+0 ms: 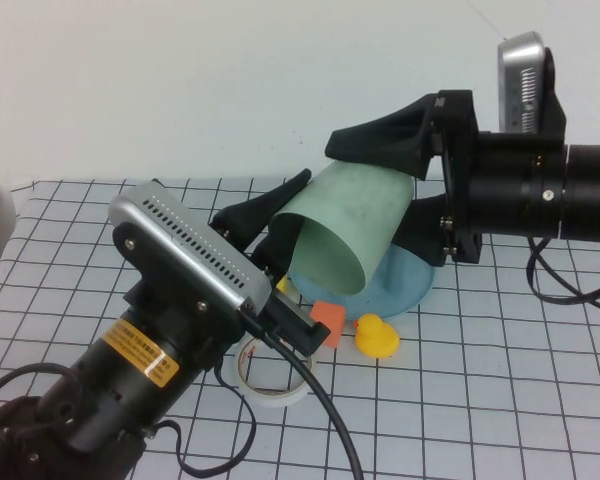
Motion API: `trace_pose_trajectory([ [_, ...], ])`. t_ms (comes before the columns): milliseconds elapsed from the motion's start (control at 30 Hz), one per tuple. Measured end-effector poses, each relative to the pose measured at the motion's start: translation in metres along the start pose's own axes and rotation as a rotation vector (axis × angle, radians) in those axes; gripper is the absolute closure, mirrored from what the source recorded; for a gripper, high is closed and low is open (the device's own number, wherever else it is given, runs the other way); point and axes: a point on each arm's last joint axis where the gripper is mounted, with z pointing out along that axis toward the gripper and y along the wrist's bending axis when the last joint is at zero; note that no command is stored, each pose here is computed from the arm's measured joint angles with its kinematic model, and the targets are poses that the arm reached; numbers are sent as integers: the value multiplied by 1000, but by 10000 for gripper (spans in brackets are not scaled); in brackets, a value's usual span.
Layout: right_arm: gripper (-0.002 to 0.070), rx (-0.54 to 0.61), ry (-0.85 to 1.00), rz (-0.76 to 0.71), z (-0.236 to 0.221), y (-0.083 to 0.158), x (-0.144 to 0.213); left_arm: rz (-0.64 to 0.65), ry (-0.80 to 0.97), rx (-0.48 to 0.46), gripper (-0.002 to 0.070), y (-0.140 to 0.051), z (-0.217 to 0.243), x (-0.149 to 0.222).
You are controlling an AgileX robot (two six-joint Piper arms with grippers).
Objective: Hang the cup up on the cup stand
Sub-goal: Adjust the cup with two arms
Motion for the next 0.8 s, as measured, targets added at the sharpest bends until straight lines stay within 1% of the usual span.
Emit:
trace_pose_trajectory([
  [100, 39, -1, 19, 2, 4, -1, 4, -2, 0, 0, 643, 0, 0, 0],
  [167, 82, 0, 28, 4, 6, -1, 5, -2, 0, 0, 610, 0, 0, 0],
  [200, 91, 0, 31, 4, 7, -1, 6, -2, 0, 0, 587, 0, 0, 0],
  [333, 90, 6, 24, 5, 7, -2, 5, -21, 5, -9, 496, 1, 0, 0],
  [400, 90, 8, 20, -1, 7, -3, 5, -42, 17, -29, 451, 3, 0, 2],
  [500, 90, 8, 13, -55, 7, -1, 3, -73, 43, -68, 384, 6, 0, 4],
  [600, 90, 6, -28, -184, 8, 8, -4, -104, 78, -105, 315, 10, -1, 6],
  [700, 90, 18, -96, -373, 7, 20, -15, -122, 112, -113, 277, 12, -7, 5],
  [767, 90, 39, -157, -571, 6, 32, -24, -125, 137, -102, 267, 12, -13, 3],
  [800, 90, 57, -184, -647, 6, 35, -28, -128, 144, -98, 265, 12, -18, 0],
])
